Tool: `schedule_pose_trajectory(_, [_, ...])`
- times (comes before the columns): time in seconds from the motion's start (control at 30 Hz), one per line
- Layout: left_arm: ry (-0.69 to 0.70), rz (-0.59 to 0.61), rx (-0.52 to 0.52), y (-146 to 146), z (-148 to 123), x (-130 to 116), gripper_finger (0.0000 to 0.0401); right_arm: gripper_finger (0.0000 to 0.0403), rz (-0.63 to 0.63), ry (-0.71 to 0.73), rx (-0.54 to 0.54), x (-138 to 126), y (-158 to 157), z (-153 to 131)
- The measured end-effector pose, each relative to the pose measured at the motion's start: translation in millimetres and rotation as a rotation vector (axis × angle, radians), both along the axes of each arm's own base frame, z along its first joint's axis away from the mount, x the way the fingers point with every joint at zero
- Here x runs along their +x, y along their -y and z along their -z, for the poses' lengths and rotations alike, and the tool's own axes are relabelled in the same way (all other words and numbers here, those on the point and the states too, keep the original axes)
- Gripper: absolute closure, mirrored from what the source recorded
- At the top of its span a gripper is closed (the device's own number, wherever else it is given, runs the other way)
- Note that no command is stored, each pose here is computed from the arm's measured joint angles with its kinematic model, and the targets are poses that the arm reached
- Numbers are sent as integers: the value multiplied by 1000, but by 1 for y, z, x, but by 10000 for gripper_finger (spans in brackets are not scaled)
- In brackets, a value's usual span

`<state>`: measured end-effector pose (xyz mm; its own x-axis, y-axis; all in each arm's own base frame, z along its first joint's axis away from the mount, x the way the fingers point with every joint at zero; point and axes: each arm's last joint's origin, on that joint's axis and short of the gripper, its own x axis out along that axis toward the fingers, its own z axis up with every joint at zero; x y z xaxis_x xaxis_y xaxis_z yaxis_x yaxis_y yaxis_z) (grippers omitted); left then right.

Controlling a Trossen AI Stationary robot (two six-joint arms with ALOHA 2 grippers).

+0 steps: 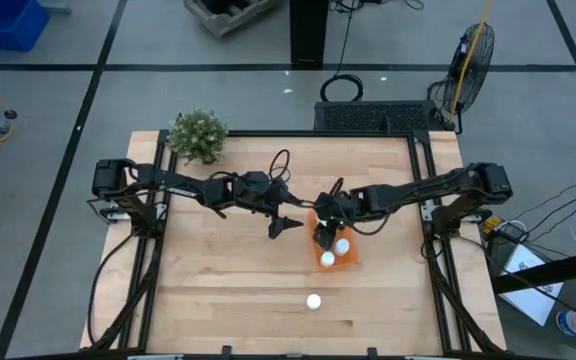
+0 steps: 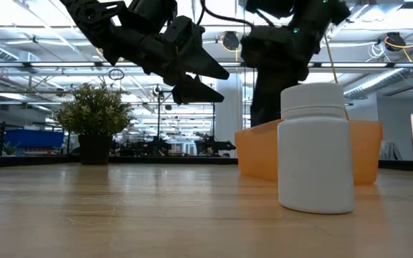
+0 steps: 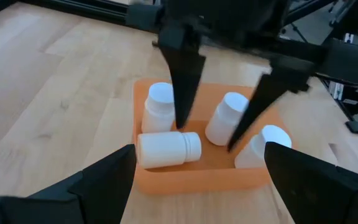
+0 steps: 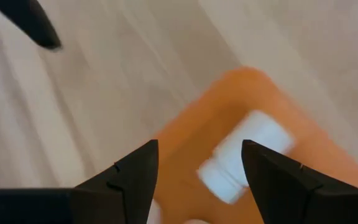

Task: Pick and place pill bottles into a basket
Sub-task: Adjust the white medicine bottle in the orange bin

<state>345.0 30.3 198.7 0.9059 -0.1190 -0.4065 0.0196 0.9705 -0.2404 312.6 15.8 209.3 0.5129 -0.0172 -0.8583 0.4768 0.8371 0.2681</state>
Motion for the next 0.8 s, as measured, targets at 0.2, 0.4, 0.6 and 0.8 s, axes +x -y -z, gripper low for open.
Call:
schedule_pose_trajectory(0.2, [-2,3,9,0,0,0,40,170,54,-52,138,8,2,18])
schedule_pose_trajectory(0.4, [-6,17,42,0,1,-1,40,166,94,-86,180,9,1,26])
schedule_pose_trajectory(0.6, [-5,18,58,0,1,0,40,171,145,-77,178,8,-1,24])
schedule_pose_trajectory(0.8, [-5,21,65,0,1,-1,40,176,186,-167,137,1,1,29])
